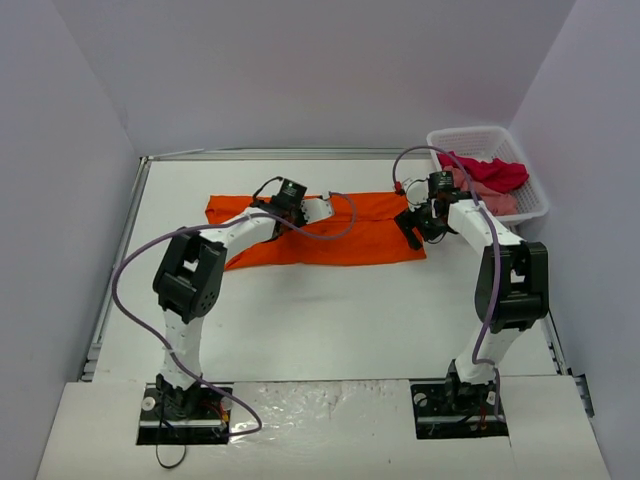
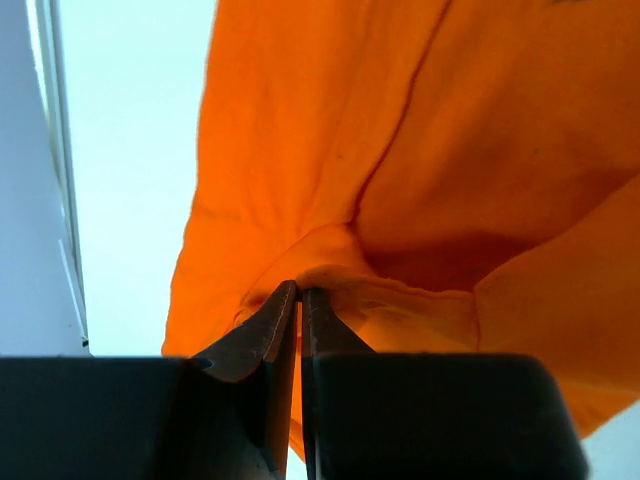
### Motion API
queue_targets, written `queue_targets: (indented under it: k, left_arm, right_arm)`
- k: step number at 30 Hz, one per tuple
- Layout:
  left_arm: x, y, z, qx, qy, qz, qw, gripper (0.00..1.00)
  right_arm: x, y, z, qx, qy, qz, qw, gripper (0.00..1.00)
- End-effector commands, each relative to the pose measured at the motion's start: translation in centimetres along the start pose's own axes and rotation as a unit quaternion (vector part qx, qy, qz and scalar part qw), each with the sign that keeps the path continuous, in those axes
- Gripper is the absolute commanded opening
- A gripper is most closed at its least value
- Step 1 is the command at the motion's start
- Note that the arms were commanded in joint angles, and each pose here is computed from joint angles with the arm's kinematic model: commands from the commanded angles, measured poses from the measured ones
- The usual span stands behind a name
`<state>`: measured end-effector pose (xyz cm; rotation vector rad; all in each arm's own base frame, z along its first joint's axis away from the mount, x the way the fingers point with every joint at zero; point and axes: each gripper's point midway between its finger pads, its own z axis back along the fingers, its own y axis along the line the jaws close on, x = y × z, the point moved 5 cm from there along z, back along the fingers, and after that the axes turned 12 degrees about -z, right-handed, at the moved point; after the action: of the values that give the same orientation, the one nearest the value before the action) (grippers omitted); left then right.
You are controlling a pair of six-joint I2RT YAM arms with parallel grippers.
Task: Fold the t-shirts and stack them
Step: Fold the other side of the tshirt into a rectangle
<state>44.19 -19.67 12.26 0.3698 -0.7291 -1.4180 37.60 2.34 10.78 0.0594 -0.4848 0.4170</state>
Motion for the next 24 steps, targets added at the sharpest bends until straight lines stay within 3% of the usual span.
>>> queue_targets:
  k: [1, 14, 24]
  left_arm:
    - [1.0, 0.8, -0.3, 0.013, -0.001, -0.021, 1.0, 0.03]
    - [1.2, -0.1, -2.0, 0.015, 0.007, -0.029, 0.999, 0.18]
    - [2.2, -0.4, -3.0, 0.023, 0.008, -0.061, 0.998, 0.18]
  right_arm:
    - [-1.1, -0.1, -0.7, 0.001, 0.021, 0.001, 1.0, 0.74]
    - [-1.5, 0.0, -1.2, 0.004, 0.031, -0.001, 1.0, 0.74]
    - [-1.7, 0.0, -1.1, 0.003, 0.033, -0.002, 0.999, 0.74]
